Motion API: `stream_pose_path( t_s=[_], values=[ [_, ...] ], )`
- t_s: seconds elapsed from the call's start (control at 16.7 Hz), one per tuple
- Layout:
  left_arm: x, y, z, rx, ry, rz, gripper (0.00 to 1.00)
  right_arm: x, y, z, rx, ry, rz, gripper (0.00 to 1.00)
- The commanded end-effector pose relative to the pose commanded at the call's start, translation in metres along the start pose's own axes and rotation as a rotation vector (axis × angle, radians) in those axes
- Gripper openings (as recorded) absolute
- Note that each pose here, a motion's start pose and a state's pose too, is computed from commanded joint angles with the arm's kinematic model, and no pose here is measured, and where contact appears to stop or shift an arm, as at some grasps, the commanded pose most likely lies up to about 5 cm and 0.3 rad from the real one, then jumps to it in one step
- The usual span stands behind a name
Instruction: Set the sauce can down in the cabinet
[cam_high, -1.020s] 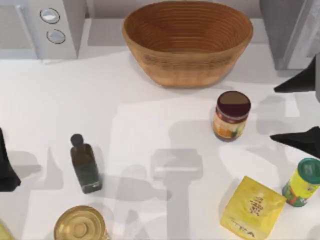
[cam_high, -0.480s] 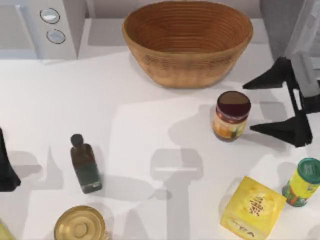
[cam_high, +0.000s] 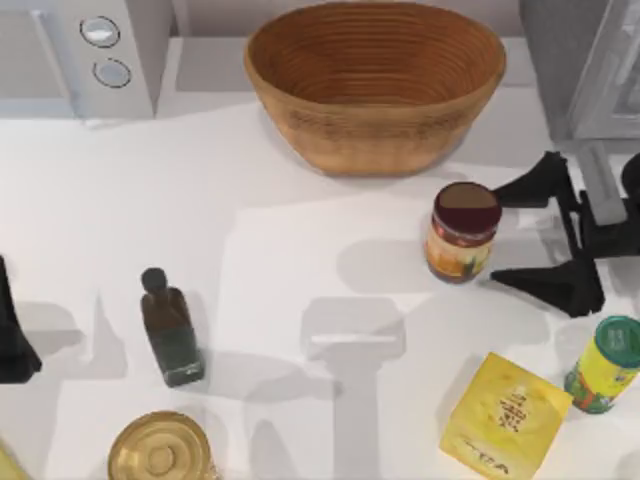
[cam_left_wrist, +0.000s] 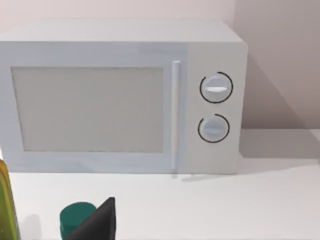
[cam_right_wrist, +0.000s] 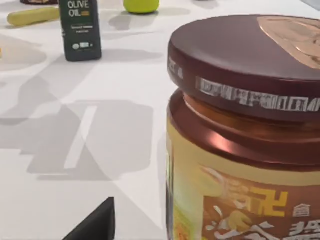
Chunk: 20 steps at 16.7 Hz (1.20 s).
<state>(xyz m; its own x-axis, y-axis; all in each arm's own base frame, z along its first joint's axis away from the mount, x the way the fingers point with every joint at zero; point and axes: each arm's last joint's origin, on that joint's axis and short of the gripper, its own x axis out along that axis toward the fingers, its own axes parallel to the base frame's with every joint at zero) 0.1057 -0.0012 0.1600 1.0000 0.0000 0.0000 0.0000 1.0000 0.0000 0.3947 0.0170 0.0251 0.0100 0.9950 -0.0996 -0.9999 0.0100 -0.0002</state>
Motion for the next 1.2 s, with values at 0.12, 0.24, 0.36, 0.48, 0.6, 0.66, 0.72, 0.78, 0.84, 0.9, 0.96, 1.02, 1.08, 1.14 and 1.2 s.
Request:
stream_pose_path(
  t_s=[0.12,0.24,0.36,0.48,0.6,0.66,0.72,0.78,0.84,0.9,0.96,1.02,1.08,1.14,1.2],
  values=[
    [0.0,0.0,0.0,0.0,0.0,0.0,1.0,0.0,0.0,0.0,0.0,0.0,0.0,1.0],
    [0.0,0.0,0.0,0.0,0.0,0.0,1.0,0.0,0.0,0.0,0.0,0.0,0.0,1.0],
    [0.0,0.0,0.0,0.0,0.0,0.0,1.0,0.002,0.001,0.001,0.0,0.002,0.006,1.0],
    [0.0,0.0,0.0,0.0,0.0,0.0,1.0,0.002,0.0,0.001,-0.001,0.002,0.003,1.0],
    [0.0,0.0,0.0,0.0,0.0,0.0,1.0,0.004,-0.002,0.002,0.0,0.001,0.001,1.0],
    [0.0,0.0,0.0,0.0,0.0,0.0,1.0,0.005,-0.003,0.002,0.001,0.001,0.0,1.0],
    [0.0,0.0,0.0,0.0,0.0,0.0,1.0,0.007,-0.004,0.002,0.002,0.002,0.0,1.0],
    [0.0,0.0,0.0,0.0,0.0,0.0,1.0,0.01,-0.006,0.001,0.003,0.002,0.0,1.0],
    [0.0,0.0,0.0,0.0,0.0,0.0,1.0,0.012,-0.007,0.0,0.003,0.003,0.0,1.0],
    [0.0,0.0,0.0,0.0,0.0,0.0,1.0,0.015,-0.009,-0.001,0.002,0.003,0.0,1.0],
    [0.0,0.0,0.0,0.0,0.0,0.0,1.0,0.019,-0.01,-0.003,0.001,0.003,0.0,1.0],
    [0.0,0.0,0.0,0.0,0.0,0.0,1.0,0.022,-0.01,-0.005,0.001,0.003,0.0,1.0],
    [0.0,0.0,0.0,0.0,0.0,0.0,1.0,0.026,-0.011,-0.007,0.0,0.003,0.0,1.0],
    [0.0,0.0,0.0,0.0,0.0,0.0,1.0,0.03,-0.011,-0.008,-0.001,0.002,0.0,1.0],
    [0.0,0.0,0.0,0.0,0.0,0.0,1.0,0.034,-0.01,-0.008,-0.003,0.002,0.0,1.0]
  ],
)
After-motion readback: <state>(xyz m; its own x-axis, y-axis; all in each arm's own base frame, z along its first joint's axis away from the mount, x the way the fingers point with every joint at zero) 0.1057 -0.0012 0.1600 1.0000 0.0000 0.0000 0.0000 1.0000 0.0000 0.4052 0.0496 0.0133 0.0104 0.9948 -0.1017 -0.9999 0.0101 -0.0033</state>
